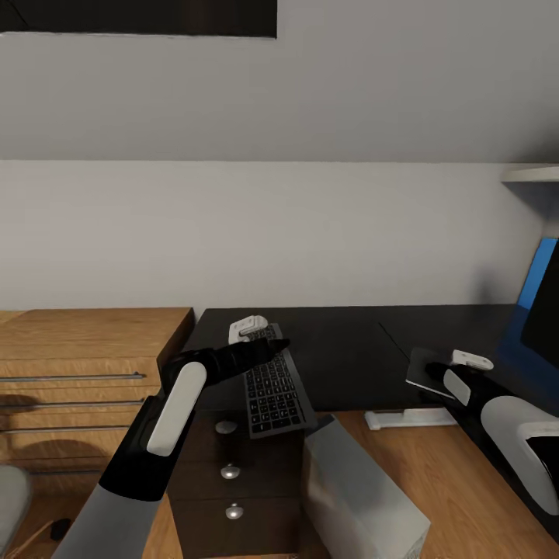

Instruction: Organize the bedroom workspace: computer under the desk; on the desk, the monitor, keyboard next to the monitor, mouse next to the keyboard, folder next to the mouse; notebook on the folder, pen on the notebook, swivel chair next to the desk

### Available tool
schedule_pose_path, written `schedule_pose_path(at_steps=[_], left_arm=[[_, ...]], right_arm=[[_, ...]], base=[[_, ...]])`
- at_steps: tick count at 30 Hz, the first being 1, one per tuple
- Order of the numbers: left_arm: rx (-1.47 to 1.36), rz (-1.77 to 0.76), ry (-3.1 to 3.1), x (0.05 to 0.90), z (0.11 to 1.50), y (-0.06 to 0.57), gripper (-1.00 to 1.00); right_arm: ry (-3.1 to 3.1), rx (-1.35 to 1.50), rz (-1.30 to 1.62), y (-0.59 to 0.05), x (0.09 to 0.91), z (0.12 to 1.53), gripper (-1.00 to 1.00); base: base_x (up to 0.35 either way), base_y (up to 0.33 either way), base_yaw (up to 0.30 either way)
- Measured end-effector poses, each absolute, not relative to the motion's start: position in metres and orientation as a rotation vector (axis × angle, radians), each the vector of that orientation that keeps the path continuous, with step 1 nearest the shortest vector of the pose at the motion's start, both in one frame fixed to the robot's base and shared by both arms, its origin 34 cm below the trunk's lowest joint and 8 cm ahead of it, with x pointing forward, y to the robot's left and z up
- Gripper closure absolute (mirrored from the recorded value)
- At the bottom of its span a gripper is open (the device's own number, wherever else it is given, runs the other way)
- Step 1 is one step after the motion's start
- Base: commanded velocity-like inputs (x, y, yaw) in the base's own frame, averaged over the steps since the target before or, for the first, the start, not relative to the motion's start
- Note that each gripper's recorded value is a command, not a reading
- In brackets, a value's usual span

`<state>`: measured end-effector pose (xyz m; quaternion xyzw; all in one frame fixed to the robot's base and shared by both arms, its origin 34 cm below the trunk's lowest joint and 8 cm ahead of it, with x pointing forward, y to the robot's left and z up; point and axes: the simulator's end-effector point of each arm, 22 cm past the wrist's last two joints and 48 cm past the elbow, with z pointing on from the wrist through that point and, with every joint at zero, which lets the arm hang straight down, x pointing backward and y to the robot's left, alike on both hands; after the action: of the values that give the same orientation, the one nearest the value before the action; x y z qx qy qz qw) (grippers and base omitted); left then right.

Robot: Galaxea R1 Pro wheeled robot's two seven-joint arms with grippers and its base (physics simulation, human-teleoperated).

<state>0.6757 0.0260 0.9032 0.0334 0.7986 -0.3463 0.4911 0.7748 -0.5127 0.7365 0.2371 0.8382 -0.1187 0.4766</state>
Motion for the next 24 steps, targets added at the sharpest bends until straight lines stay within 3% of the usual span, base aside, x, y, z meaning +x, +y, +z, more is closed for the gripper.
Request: schedule_pose_path(at_steps=[24], left_arm=[[0.081,-0.843,1.939,0.6754,0.9034,0.0256,-1.0]], right_arm=[[2.051,0.564,-0.261,-0.5066,0.7776,0.7358,-1.0]], base=[[-0.048,0.031,0.0]])
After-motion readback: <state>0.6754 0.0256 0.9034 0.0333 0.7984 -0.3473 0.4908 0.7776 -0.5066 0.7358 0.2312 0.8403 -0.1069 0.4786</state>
